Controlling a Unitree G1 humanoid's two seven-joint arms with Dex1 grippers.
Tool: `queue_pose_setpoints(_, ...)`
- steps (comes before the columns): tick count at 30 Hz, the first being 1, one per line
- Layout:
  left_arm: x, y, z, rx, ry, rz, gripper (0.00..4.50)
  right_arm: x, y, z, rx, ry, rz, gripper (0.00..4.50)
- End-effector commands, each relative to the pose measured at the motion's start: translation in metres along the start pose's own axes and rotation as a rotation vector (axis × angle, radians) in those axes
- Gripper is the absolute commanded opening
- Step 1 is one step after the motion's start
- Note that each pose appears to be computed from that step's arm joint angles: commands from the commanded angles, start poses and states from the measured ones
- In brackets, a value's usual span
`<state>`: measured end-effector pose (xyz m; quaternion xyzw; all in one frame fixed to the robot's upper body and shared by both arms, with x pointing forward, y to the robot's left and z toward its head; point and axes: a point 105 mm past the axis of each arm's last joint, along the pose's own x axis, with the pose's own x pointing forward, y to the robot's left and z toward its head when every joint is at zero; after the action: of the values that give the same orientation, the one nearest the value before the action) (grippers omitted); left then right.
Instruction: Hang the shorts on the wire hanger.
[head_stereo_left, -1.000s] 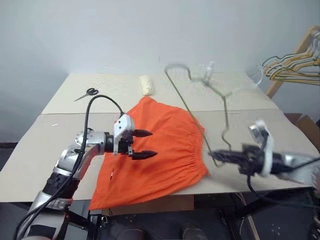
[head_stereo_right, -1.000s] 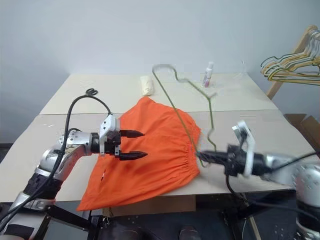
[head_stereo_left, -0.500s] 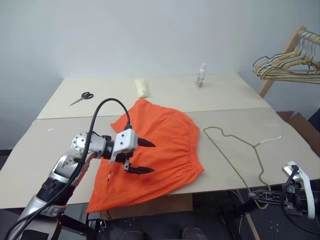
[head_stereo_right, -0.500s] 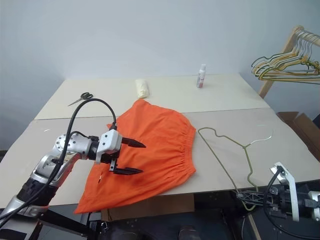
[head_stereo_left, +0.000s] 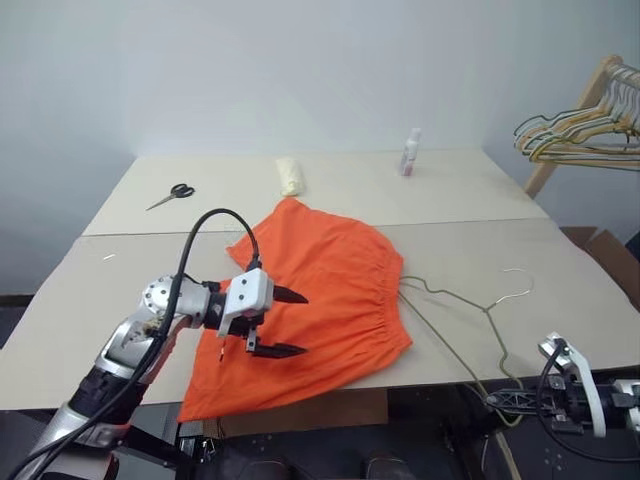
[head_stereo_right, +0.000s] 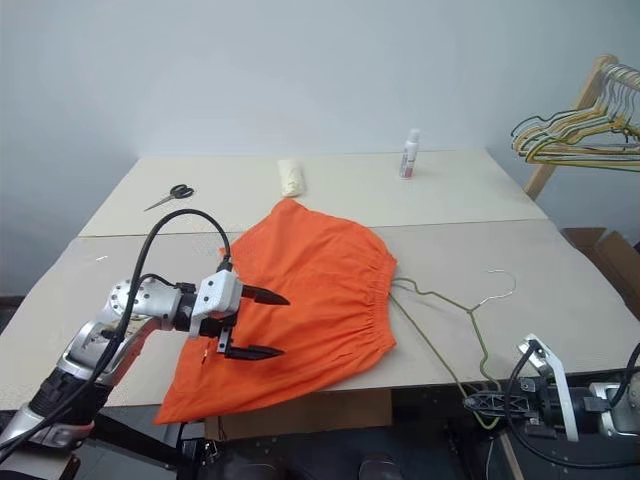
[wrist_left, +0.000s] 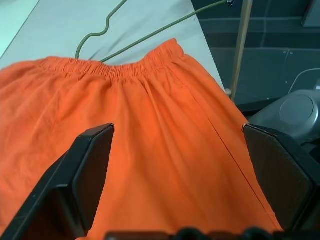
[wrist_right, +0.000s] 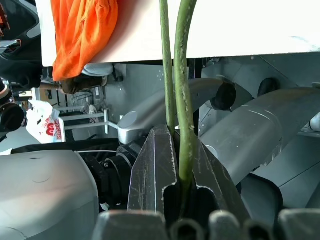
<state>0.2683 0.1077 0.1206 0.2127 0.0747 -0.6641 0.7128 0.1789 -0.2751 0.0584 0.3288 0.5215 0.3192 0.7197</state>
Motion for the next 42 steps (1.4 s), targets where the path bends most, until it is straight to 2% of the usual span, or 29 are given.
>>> queue_pose_setpoints(1, -0.006, 0.005, 0.012, 0.043, -0.02, 0.026, 4.45, -0.002, 0.013, 0.005, -0.054, -0.006, 0.074, 0.0)
queue_pose_setpoints(10, -0.004, 0.002, 0.007, 0.049, 0.011, 0.017, 4.45, 0.003, 0.024, -0.008, -0.054, 0.142, 0.179, 0.0)
queue_pose_setpoints(18, -0.005, -0.001, 0.006, 0.053, 0.029, 0.012, 4.45, 0.025, 0.008, 0.031, -0.003, 0.083, 0.145, 0.0)
queue_pose_setpoints(25, -0.009, -0.003, 0.004, 0.049, 0.044, 0.023, 4.45, 0.041, 0.011, 0.038, -0.022, 0.131, 0.21, 0.0)
queue_pose_setpoints(33, -0.008, -0.003, 0.005, 0.046, 0.034, 0.038, 4.45, 0.052, 0.006, 0.067, -0.008, 0.036, 0.201, 0.0)
queue_pose_setpoints(42, -0.004, -0.004, 0.007, 0.038, 0.016, 0.024, 4.45, 0.065, 0.009, 0.074, -0.02, 0.005, 0.218, 0.0)
